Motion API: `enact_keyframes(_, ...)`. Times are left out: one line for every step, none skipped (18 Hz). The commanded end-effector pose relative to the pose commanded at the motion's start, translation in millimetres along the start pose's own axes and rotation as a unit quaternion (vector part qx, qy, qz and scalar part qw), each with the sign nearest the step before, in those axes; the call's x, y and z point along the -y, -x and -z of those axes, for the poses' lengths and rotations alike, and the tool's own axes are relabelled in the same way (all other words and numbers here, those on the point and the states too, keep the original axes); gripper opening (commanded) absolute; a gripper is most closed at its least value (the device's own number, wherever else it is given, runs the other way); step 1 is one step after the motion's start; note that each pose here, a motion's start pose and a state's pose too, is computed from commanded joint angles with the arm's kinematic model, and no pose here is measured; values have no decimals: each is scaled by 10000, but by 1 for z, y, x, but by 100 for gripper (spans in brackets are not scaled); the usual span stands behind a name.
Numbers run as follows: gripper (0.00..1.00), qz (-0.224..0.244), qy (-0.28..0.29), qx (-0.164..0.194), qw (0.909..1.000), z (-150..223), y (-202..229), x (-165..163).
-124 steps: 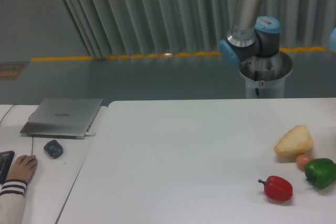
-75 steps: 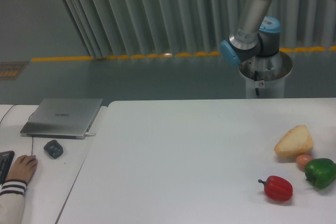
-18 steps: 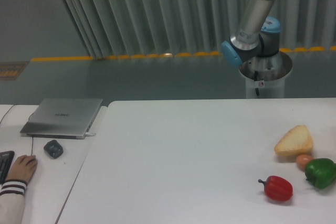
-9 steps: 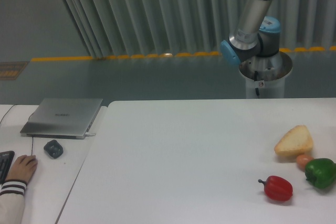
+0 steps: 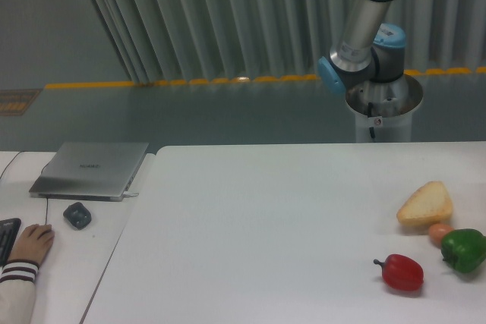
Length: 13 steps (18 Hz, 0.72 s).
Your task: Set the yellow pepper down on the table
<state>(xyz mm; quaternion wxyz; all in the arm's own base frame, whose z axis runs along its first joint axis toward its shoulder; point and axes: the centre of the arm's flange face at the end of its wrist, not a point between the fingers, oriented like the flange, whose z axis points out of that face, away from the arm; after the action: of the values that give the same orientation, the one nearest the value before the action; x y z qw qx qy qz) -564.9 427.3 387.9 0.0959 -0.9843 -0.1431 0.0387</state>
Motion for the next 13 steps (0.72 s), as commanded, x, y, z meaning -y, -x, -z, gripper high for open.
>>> enact_keyframes(29,97,-18,26,9999,-3,-5,6)
enact_keyframes(29,156,-37,40,9999,-5,-12,11)
enact_keyframes(29,189,-40,29,9998,-6,-18,16)
enact_keyframes(29,281,-53,11,9996,-6,-22,18)
enact_keyframes(29,441,-54,5,9990,-8,-25,20)
enact_keyframes(28,604,-54,-13,9982,-10,-28,22)
enact_keyframes(28,694,-79,-4,9976,-11,-33,26)
enact_keyframes(28,767,-109,13,9970,-13,-36,29)
enact_keyframes(28,883,-110,-9,9960,-17,-41,32)
enact_keyframes(27,1087,-70,-42,9940,-22,-47,35)
enact_keyframes(26,1296,-44,-68,9915,-27,-50,37)
enact_keyframes(26,1466,-26,-77,9892,-33,-53,39)
enact_keyframes(26,1530,-7,-74,9882,-39,-58,43)
